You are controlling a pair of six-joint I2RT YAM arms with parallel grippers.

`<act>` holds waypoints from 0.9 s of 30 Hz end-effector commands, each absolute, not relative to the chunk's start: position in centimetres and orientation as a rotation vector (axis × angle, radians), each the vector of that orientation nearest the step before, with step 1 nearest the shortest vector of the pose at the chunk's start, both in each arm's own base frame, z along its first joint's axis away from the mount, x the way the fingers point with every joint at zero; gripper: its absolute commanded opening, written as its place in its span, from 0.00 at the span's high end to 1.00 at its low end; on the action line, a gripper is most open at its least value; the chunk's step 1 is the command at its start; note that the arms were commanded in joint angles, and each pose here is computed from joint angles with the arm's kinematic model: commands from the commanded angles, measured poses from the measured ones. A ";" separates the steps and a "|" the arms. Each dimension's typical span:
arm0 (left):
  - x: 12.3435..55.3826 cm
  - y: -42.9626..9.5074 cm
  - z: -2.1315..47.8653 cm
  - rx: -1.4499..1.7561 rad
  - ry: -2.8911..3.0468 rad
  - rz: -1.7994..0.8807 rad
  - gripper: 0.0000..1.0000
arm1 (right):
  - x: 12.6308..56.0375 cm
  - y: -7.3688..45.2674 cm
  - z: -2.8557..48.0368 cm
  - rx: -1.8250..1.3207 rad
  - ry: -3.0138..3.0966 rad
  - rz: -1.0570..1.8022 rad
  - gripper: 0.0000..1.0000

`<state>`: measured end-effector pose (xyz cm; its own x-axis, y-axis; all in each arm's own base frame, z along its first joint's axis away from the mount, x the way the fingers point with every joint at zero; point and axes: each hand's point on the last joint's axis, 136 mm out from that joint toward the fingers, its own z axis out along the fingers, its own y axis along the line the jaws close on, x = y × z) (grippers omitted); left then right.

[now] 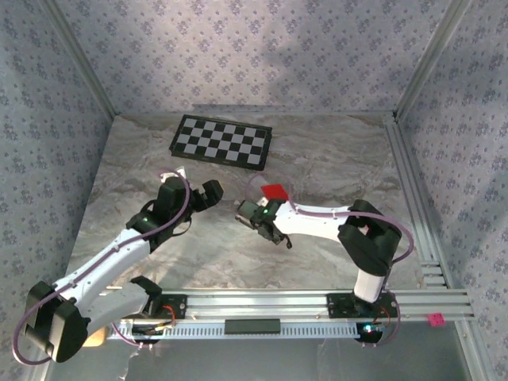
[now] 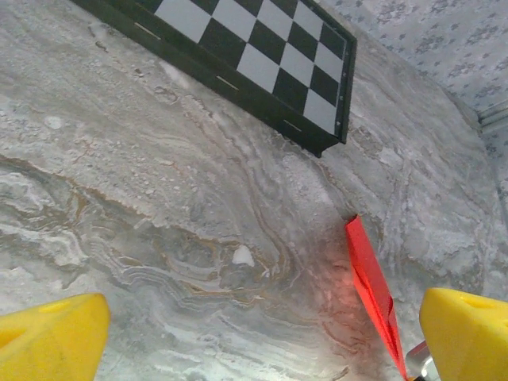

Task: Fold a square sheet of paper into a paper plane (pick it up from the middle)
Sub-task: Turn over the paper at the center of the table.

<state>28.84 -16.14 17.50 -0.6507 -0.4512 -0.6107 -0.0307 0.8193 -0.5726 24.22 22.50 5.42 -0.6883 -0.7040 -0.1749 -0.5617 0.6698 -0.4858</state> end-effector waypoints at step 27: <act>29.5 -23.0 14.1 -0.181 2.400 -0.993 0.11 | 25.9 25.2 6.1 -0.233 2.760 1.089 0.86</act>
